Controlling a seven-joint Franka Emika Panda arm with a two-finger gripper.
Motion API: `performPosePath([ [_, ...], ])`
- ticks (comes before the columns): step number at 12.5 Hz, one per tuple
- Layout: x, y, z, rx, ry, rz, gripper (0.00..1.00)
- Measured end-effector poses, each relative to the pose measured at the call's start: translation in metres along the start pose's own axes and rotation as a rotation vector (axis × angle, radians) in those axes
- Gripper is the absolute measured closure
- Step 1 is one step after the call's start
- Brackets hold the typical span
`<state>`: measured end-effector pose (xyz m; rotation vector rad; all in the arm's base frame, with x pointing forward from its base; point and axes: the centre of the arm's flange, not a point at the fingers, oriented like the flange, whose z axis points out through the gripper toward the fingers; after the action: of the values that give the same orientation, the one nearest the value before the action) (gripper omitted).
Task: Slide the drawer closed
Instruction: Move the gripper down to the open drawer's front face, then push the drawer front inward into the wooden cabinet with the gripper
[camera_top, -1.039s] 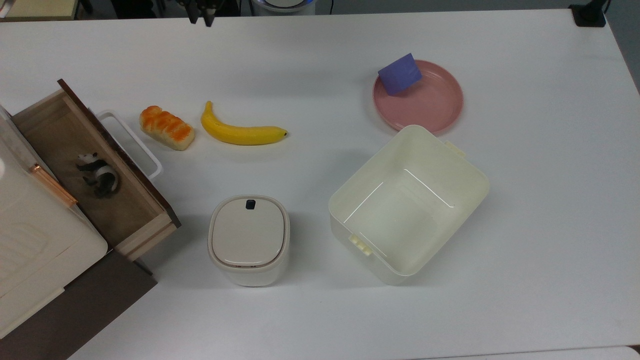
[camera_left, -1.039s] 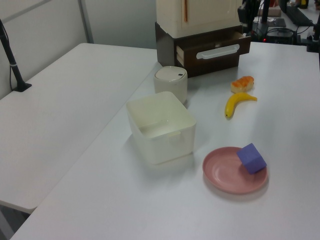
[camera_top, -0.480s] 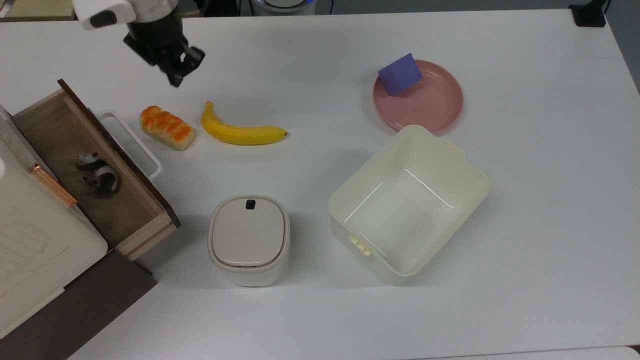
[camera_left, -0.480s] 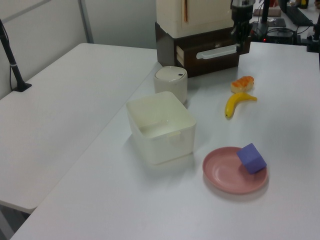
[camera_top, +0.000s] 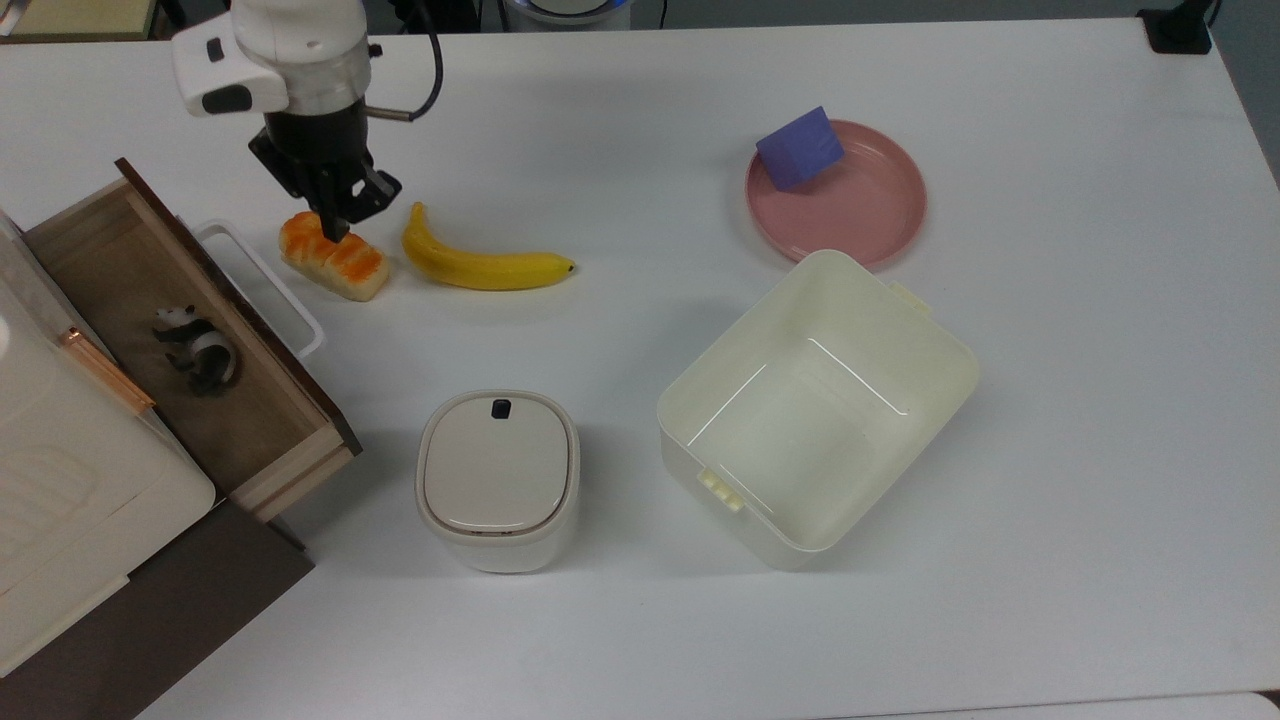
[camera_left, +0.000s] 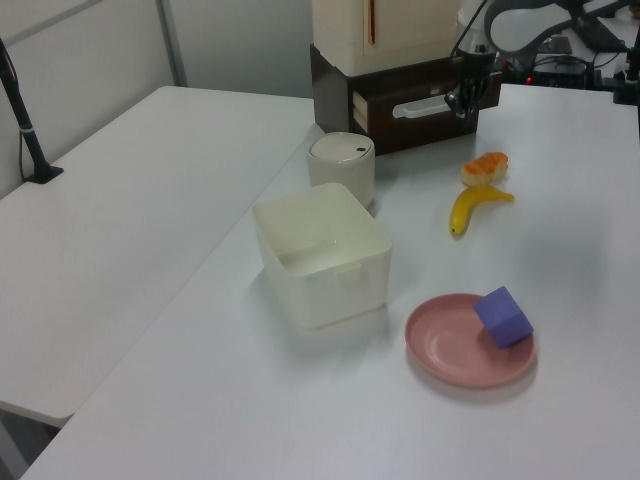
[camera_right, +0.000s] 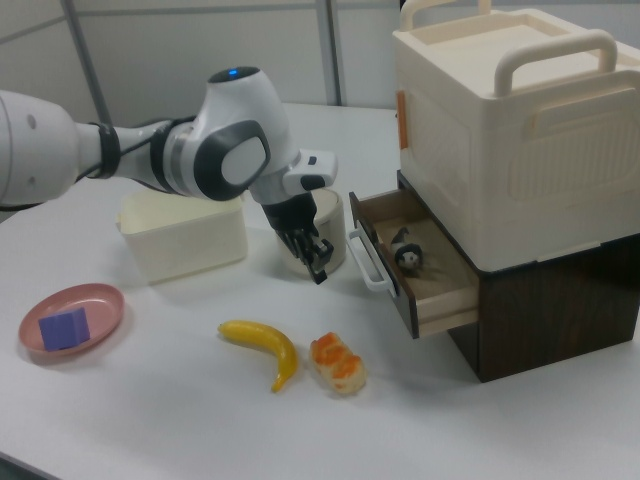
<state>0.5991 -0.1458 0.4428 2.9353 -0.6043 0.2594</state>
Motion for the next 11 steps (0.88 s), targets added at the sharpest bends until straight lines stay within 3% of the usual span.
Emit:
performPosePath([
  [4,0.021,0.013,0.03,0.032,0.117,0.151,0.99],
  [11,0.047,0.06,0.034,0.09,0.282,0.447,0.99],
])
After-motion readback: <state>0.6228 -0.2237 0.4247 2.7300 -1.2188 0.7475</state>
